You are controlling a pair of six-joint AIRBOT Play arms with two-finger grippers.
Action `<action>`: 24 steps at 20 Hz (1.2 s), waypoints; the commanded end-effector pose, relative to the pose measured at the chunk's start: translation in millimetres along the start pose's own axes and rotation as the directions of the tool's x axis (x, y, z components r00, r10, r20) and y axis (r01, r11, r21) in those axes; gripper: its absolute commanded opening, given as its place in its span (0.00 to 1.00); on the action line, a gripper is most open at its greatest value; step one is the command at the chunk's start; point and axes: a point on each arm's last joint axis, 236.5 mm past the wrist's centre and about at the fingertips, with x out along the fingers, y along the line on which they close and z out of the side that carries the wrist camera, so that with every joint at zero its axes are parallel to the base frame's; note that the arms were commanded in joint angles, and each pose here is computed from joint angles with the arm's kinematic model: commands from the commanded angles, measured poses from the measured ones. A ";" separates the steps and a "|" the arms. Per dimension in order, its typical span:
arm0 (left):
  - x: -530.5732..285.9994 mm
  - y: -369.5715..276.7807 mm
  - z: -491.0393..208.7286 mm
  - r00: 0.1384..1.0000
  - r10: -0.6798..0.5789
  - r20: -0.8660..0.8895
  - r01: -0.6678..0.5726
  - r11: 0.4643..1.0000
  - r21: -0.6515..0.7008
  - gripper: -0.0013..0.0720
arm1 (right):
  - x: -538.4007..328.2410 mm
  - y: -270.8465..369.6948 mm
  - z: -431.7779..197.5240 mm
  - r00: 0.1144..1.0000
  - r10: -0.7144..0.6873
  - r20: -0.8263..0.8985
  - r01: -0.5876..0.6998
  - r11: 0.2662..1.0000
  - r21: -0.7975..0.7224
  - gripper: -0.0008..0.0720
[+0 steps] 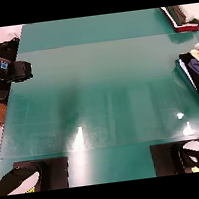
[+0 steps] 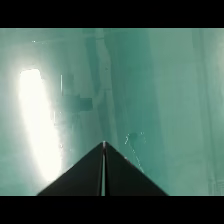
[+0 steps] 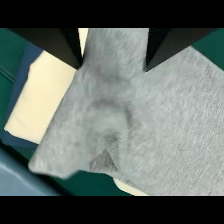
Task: Fold the shirts.
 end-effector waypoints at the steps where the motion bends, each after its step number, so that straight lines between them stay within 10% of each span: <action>1: 0.3 0.0 0.4 1.000 0.000 0.001 0.000 1.000 0.001 0.05 | -3.4 -33.0 -25.6 0.996 -0.054 -0.072 0.062 0.991 0.115 0.68; 6: 0.2 -0.8 -0.6 1.000 -0.003 -0.003 0.003 1.000 -0.007 0.05 | -30.1 32.4 4.6 0.980 0.181 0.086 -0.196 0.957 0.214 0.67; 13: -0.7 -2.3 20.2 0.996 -0.009 0.085 0.010 1.000 -0.007 0.05 | -64.5 237.1 -48.9 0.847 0.531 -0.029 -0.531 0.843 -0.087 0.65; 16: -1.5 -2.8 27.8 0.993 -0.012 0.117 0.012 1.000 -0.007 0.05 | -86.1 309.4 -110.5 0.769 0.613 -0.182 -0.639 0.726 -0.253 0.04; 24: -2.2 -3.2 33.6 0.990 -0.013 0.142 0.014 1.000 -0.006 0.05 | -126.0 395.2 -214.5 0.626 0.672 -0.395 -0.778 0.504 -0.374 0.04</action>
